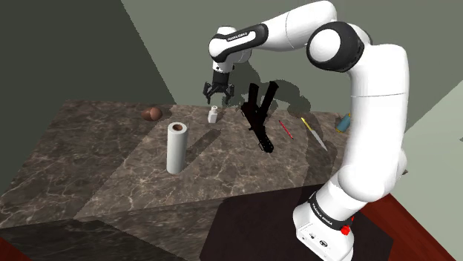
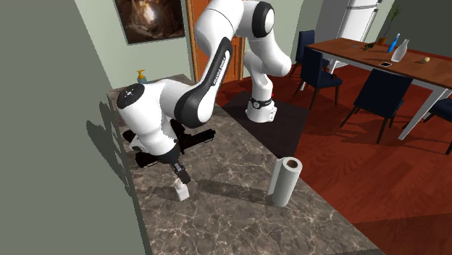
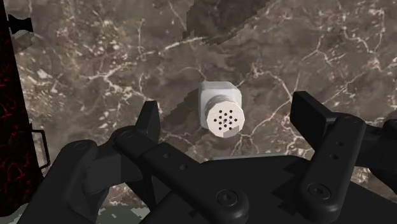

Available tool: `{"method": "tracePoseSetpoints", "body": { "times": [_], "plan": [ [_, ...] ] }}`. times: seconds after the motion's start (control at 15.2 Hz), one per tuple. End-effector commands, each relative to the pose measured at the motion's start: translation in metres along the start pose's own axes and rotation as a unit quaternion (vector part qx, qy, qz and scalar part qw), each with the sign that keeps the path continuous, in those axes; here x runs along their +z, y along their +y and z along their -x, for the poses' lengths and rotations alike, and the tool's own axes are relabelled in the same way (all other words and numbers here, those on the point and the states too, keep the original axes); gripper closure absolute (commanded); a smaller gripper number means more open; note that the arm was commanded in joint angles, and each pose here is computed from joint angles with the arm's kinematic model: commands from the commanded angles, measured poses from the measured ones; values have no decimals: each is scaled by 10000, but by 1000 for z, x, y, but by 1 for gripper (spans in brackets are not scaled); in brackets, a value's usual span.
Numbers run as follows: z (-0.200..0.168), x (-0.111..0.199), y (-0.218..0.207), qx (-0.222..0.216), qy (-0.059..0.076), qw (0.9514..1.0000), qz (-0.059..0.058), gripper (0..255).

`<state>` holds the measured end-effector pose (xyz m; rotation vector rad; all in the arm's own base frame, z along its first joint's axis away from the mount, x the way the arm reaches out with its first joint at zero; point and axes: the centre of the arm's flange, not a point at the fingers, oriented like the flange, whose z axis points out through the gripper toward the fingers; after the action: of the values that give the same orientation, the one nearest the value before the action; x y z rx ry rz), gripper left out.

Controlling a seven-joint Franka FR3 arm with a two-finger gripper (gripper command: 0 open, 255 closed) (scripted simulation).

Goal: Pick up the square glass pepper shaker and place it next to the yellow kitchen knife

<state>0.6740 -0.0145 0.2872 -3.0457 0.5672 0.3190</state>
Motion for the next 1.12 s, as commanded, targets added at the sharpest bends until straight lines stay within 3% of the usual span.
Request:
{"method": "tracePoseSetpoints", "body": {
  "times": [0.0, 0.13, 0.59, 1.06],
  "plan": [
    [-26, 14, -1, 70, -33, 10000, -12, 0],
    [-47, 27, -3, 131, -64, 9999, -22, 0],
    [-46, 64, -3, 131, -64, 9999, -22, 0],
    [-46, 67, -4, 131, -64, 9999, -22, 0]
  ]
}}
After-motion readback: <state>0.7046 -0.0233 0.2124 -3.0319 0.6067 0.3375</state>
